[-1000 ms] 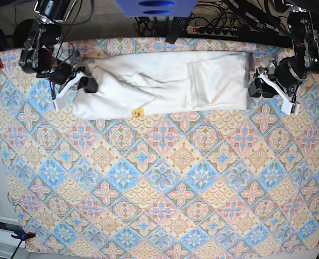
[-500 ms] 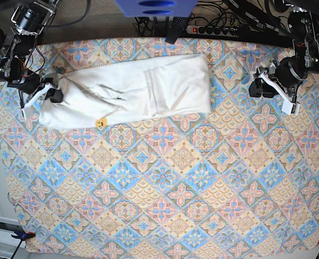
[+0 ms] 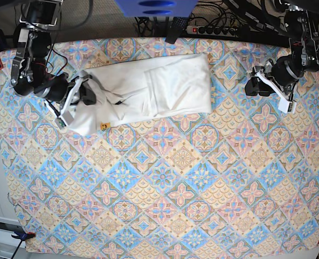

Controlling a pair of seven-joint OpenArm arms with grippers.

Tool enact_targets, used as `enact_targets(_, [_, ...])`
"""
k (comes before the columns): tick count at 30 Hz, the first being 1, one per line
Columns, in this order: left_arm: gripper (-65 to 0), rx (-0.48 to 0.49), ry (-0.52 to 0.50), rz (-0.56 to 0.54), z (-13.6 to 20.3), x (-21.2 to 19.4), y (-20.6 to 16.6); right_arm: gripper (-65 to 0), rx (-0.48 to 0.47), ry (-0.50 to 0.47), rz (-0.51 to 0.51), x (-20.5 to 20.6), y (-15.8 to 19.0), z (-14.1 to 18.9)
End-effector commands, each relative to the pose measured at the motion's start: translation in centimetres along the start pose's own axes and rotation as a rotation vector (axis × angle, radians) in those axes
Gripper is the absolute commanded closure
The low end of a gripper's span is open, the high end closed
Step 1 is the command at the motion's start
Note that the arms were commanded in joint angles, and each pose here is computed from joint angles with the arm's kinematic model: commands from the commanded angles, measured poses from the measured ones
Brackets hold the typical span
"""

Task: Fold the T-shirt properly
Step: 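Lift the strip end with the right gripper and fold it over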

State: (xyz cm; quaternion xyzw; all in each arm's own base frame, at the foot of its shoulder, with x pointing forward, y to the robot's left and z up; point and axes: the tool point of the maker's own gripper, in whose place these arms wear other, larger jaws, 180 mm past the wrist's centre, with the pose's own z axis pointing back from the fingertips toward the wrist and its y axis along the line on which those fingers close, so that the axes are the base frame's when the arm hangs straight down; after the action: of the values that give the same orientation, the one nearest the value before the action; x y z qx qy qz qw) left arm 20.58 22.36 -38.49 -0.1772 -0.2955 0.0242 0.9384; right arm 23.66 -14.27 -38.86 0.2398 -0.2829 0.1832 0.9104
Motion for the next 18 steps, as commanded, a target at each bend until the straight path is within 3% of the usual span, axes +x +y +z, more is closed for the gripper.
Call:
enact_targets(1, [-30.0, -0.006, -0.030, -0.018, 0.4, 1.0, -0.1, -0.1, 0.036, -0.066, 0.047, 2.2, 1.5, -0.1])
enact_targets(10, [-30.0, 0.015, -0.019, -0.029, 0.3, 0.7, 0.2, -0.2, 0.248, -0.092, 0.145, 3.9, 10.9, -3.4])
enact_targets(14, [-30.0, 0.058, 0.002, -0.048, 0.0, 0.0, 0.8, -0.3, 0.271, -0.090, 0.182, 4.2, 12.2, -3.3])
enact_targets(18, [-29.9, 0.042, 0.077, -0.076, -2.1, -1.9, -0.2, -0.3, 0.320, -0.033, 0.229, 3.3, 13.9, -4.0])
